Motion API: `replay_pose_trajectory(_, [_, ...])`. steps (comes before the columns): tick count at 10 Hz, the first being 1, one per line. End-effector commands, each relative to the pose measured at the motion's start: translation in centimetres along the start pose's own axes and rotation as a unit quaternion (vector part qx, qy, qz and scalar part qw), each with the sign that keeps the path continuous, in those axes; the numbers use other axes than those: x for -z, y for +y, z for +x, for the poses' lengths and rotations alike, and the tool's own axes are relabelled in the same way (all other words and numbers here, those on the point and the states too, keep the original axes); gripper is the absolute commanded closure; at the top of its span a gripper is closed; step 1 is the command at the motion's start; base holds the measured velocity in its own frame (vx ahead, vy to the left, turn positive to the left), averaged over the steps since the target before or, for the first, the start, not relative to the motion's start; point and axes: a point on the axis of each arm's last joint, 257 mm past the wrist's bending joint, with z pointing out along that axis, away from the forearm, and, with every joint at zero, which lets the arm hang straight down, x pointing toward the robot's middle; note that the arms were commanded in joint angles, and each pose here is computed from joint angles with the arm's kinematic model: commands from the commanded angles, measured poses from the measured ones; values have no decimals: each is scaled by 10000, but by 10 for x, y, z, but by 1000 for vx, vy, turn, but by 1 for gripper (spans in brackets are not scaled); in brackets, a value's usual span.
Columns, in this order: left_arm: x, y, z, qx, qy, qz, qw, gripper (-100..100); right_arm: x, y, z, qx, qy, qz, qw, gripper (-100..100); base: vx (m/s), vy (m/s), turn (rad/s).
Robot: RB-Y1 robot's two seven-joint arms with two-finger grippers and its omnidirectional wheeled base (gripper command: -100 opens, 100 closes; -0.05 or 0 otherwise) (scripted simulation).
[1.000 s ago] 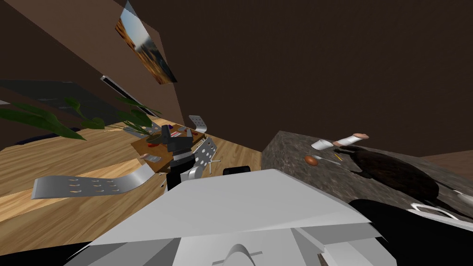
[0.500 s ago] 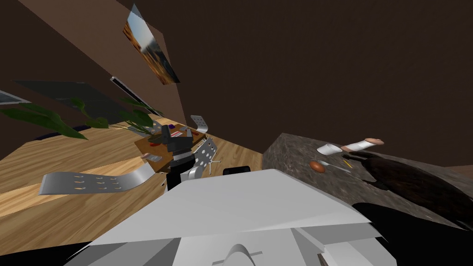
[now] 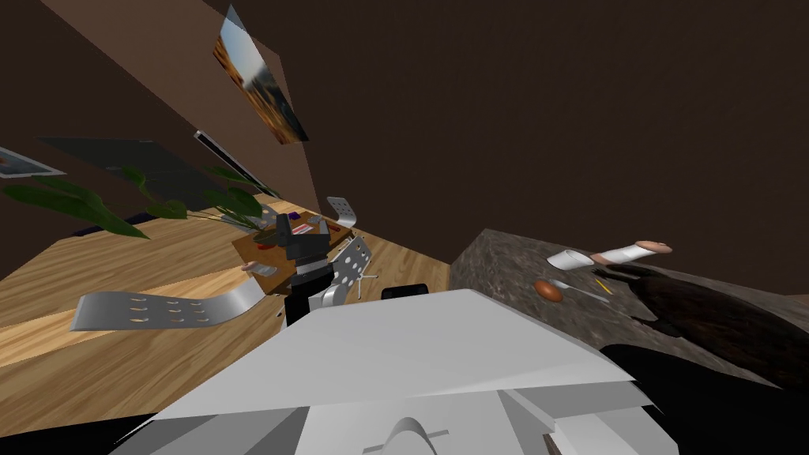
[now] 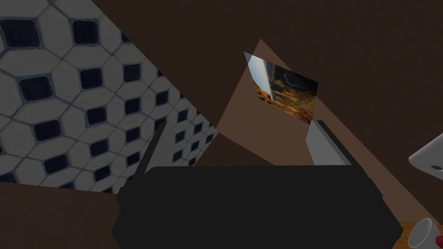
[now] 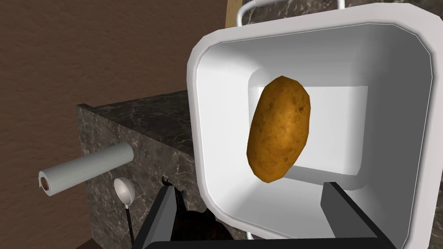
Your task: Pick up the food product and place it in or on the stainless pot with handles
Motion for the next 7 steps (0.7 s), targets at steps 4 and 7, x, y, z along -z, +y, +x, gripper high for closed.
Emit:
replay_pose_trajectory(4, [0, 0, 0, 0, 0, 0, 10000, 0, 5, -6, 25, -63, 58, 34, 10000, -100, 27, -13, 22])
replay_pose_trajectory(7, [0, 0, 0, 0, 0, 0, 10000, 0, 9, -8, 47, -122, 104, 34, 9999, -100, 29, -13, 33])
